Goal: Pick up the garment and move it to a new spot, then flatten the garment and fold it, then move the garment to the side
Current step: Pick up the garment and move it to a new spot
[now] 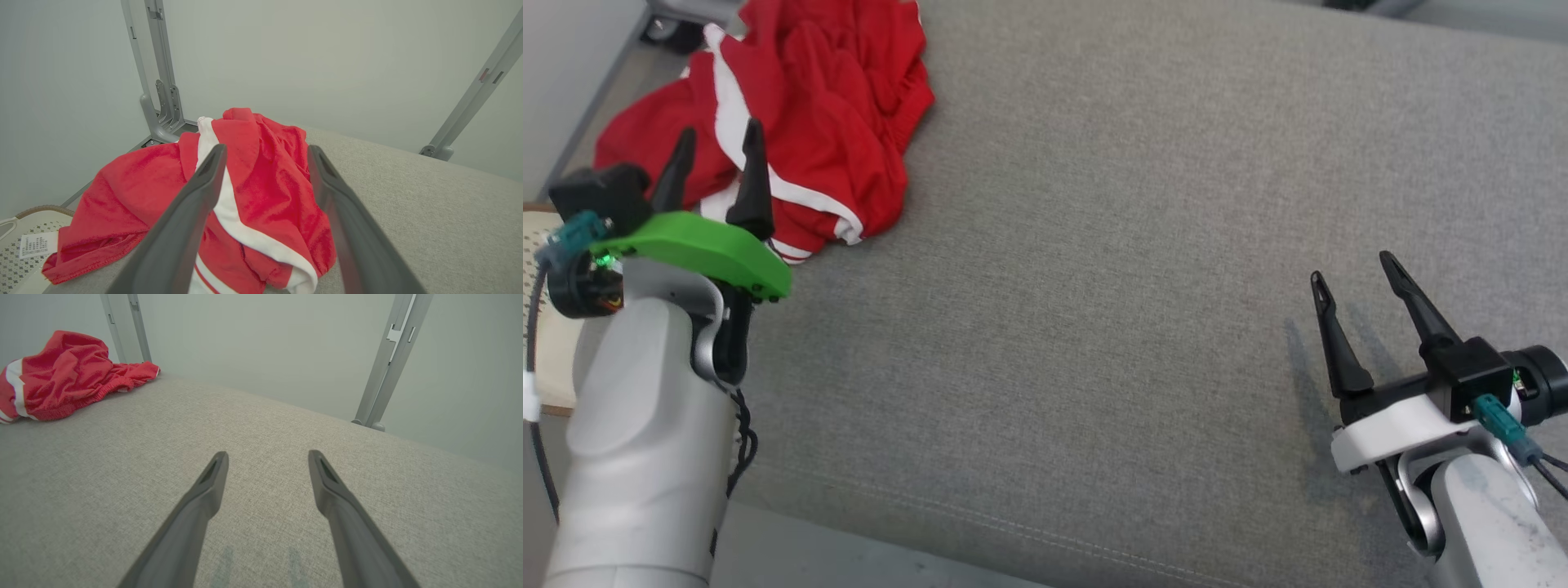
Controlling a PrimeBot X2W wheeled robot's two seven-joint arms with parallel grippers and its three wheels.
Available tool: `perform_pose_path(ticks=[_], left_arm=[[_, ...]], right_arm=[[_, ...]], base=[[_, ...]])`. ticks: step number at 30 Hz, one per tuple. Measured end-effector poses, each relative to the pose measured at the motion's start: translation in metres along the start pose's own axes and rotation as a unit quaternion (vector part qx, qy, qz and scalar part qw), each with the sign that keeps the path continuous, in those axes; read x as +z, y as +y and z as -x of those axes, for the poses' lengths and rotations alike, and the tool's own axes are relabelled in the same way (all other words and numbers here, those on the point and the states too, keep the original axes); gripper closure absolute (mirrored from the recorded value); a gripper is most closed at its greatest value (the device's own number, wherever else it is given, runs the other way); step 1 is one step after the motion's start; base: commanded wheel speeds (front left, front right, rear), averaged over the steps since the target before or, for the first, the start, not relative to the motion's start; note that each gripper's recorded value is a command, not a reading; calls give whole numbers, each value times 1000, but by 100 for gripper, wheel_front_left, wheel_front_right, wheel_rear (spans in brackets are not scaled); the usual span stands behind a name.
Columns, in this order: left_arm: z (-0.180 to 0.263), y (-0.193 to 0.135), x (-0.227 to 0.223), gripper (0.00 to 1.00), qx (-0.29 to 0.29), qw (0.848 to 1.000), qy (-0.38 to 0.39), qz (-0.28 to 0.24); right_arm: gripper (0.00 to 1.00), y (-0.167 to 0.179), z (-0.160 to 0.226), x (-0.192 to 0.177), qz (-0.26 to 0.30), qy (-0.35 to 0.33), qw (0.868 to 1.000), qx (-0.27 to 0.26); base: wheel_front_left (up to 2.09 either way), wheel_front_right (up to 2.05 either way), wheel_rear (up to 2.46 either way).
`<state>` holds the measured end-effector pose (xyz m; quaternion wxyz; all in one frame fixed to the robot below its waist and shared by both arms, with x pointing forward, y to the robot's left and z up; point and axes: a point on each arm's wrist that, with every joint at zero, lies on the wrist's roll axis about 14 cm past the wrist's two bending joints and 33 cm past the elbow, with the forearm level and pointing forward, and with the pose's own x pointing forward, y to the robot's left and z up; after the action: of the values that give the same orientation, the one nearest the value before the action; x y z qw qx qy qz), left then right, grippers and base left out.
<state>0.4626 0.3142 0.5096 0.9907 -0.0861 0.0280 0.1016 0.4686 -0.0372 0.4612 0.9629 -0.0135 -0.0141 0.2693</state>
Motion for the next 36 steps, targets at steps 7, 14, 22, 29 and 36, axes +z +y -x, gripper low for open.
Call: perform_pose_path(ticks=[7, 14, 22, 29, 36], left_arm=[[-31, 22, -63, 0, 35, 994, 106, -10], [-44, 25, -107, 0, 49, 986, 157, -9], [-48, 24, -128, 100, 56, 981, 186, -6], [-53, 7, -108, 100, 25, 986, 164, -20], [-64, -36, -47, 100, -49, 995, 79, -33]], right_arm=[[0, -25, -2, -30, -6, 25, 999, -23], [0, -49, 18, -41, -5, 43, 997, -60], [0, -64, 35, -39, 0, 49, 995, -86], [0, -58, 37, -33, -11, 43, 995, -90], [0, -43, 41, -17, -35, 26, 994, -95]], base=[[0, 0, 0], [0, 0, 0], [0, 0, 0], [0, 0, 0], [0, 0, 0]])
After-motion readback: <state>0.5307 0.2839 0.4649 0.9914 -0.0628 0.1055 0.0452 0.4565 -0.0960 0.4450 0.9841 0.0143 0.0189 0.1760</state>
